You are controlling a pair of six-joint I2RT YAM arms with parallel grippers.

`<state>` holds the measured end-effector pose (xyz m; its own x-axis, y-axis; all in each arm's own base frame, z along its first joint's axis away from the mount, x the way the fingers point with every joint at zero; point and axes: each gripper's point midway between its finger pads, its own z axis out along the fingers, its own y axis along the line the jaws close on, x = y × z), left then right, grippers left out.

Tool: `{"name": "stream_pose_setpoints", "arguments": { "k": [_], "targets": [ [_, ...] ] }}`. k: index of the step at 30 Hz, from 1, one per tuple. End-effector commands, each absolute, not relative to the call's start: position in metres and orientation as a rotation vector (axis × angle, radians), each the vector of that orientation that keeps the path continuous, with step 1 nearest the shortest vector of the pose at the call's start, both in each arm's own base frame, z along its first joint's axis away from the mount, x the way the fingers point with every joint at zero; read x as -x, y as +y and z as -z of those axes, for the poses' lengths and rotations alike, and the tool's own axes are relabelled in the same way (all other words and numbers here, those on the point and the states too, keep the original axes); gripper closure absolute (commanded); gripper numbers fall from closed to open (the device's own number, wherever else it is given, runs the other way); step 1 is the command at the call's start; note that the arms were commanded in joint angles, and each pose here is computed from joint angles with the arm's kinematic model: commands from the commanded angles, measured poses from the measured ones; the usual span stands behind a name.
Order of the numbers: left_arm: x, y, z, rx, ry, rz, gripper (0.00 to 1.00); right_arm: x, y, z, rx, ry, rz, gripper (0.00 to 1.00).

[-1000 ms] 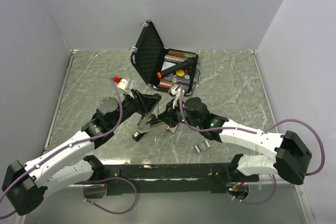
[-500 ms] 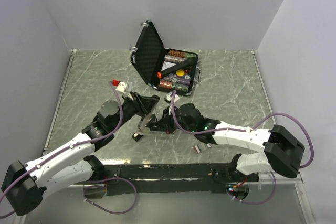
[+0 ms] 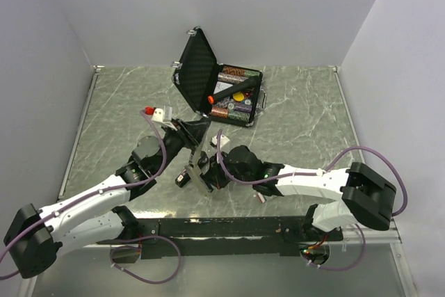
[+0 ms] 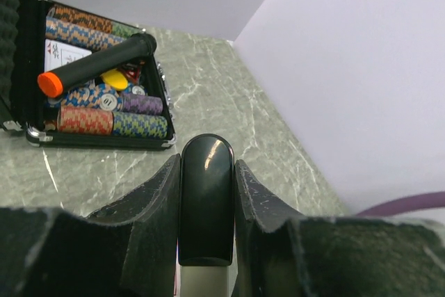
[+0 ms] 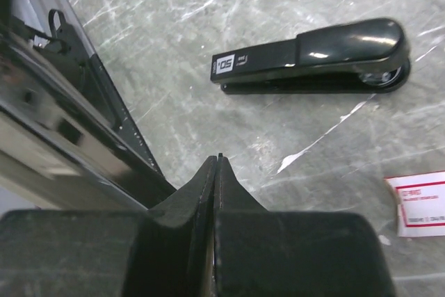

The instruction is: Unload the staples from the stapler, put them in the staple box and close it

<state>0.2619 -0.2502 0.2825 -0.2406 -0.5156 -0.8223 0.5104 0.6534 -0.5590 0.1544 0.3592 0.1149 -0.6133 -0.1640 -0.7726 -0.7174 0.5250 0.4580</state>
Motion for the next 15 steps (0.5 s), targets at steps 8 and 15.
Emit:
{"name": "stream_pose_setpoints", "arguments": {
  "k": [8,15],
  "targets": [
    [-0.271,-0.263,-0.289,0.115,1.455,0.943,0.99,-0.145,0.372,-0.127,0.691,2.049,-1.110,1.00],
    [-0.281,-0.265,-0.278,0.167,1.465,0.868,0.99,-0.139,0.371,-0.127,0.646,2.049,-1.175,1.00]
  ]
}}
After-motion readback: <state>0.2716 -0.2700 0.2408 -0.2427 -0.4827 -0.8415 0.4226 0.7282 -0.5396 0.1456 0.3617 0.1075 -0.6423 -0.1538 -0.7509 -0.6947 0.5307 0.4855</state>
